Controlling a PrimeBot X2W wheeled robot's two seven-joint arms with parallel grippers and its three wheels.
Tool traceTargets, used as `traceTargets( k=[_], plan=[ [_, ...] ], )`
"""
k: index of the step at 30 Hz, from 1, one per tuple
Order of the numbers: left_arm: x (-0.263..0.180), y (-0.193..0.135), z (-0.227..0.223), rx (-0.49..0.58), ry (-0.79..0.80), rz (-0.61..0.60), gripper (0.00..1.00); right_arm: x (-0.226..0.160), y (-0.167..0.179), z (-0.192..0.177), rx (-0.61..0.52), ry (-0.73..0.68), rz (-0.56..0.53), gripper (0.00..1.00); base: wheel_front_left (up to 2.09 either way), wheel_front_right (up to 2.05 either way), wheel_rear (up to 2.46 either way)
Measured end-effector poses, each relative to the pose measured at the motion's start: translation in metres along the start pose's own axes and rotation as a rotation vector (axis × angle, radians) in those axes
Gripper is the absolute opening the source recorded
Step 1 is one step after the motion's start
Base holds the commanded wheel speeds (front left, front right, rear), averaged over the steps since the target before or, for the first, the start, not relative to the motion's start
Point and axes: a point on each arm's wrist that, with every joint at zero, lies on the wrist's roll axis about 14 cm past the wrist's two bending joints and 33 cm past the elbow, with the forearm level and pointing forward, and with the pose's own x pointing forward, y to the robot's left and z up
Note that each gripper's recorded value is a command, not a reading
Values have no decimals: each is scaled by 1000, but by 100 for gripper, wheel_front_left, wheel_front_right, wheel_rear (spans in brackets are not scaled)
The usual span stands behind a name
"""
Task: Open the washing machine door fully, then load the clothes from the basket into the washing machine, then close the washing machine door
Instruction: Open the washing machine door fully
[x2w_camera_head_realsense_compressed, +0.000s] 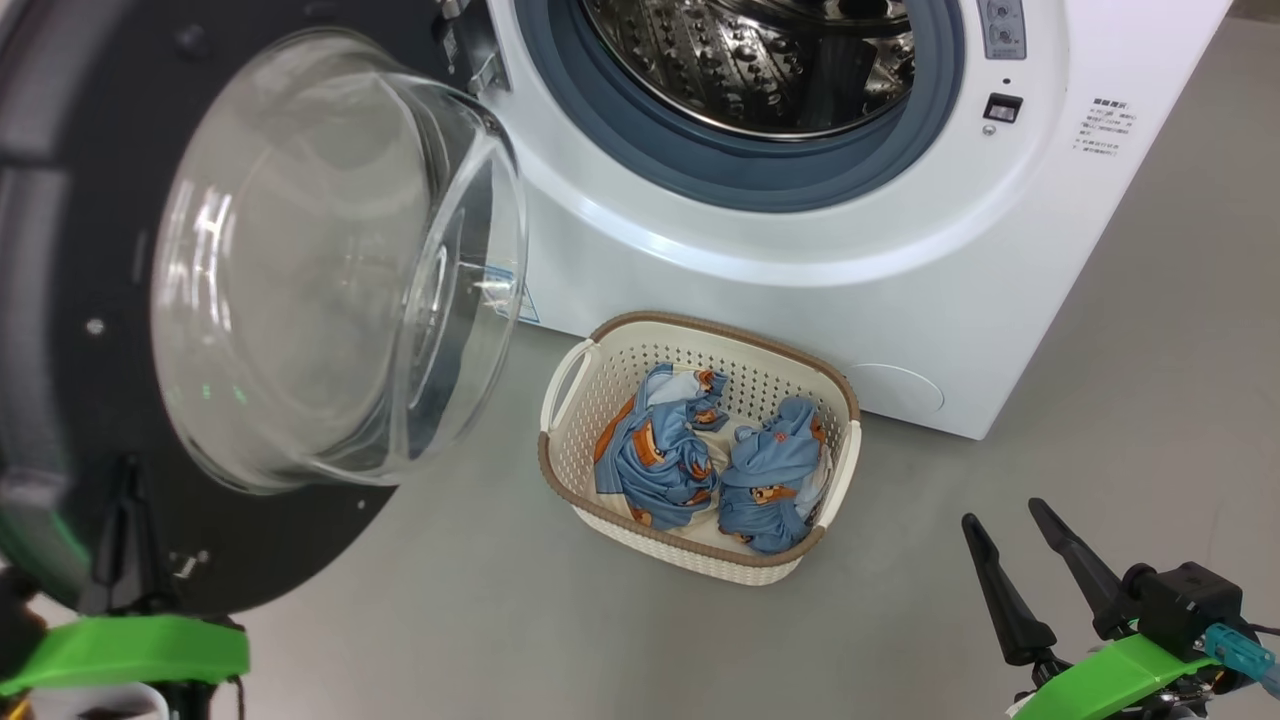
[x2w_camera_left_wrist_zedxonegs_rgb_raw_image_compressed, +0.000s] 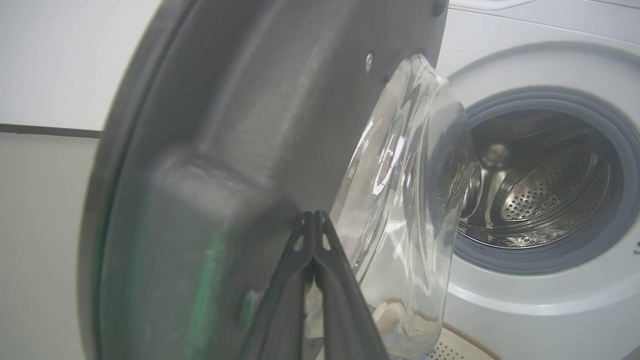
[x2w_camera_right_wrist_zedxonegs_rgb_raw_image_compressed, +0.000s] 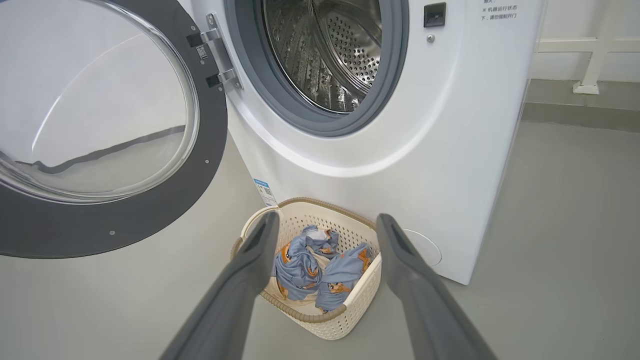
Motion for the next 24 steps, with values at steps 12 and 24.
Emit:
traceTargets(
  k=[12, 24],
  plan=[
    [26, 34, 2, 49, -9, 101, 0, 5, -5, -4, -5, 10, 6, 100, 0, 0, 0],
    [63, 59, 7, 123, -13, 180, 0, 16, -20, -11, -11, 19, -1, 100, 0, 0, 0]
  ],
)
